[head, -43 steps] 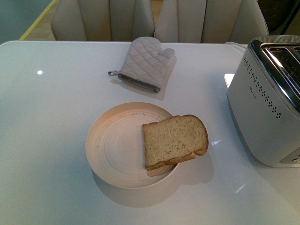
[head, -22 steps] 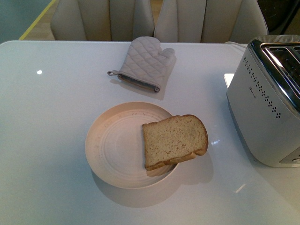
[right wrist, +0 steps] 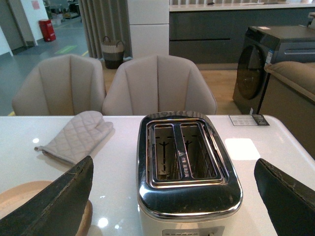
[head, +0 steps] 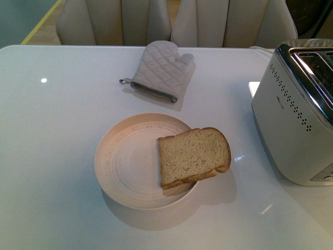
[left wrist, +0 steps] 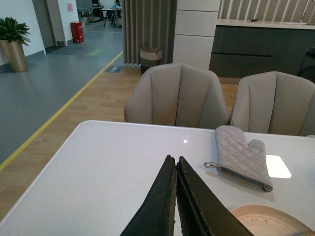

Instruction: Put bread into toaster

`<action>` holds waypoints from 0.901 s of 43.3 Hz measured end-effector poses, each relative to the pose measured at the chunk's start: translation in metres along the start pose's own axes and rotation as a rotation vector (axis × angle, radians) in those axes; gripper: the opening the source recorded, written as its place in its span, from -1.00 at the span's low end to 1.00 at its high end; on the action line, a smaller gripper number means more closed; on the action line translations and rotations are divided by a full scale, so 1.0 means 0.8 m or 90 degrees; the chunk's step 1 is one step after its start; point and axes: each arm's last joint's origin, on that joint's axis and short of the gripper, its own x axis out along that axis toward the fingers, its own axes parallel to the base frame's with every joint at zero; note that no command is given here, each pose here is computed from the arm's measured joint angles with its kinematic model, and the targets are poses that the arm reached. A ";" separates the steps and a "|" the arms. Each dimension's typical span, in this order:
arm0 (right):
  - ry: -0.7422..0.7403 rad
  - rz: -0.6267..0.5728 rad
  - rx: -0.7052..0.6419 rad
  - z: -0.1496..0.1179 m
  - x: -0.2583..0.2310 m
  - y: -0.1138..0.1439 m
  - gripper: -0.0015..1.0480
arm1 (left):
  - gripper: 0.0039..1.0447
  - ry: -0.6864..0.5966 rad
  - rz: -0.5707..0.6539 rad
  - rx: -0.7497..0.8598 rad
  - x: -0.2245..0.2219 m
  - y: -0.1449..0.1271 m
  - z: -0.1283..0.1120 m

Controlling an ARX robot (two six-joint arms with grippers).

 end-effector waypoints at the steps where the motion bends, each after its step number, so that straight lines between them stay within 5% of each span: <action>1: 0.000 0.000 0.000 0.000 0.000 0.000 0.83 | -0.95 0.000 0.000 0.000 -0.001 0.000 0.000; 22: 0.000 0.000 0.000 0.000 0.000 0.000 0.83 | -0.95 -0.003 0.000 0.000 -0.021 0.000 0.002; 28: 0.226 -0.155 -0.004 -0.014 0.003 0.004 0.83 | -0.95 -0.004 0.000 0.000 -0.024 0.000 0.002; 39: 0.229 -0.132 -0.001 -0.013 0.025 0.022 0.83 | -0.95 0.001 0.000 0.000 -0.039 0.000 -0.002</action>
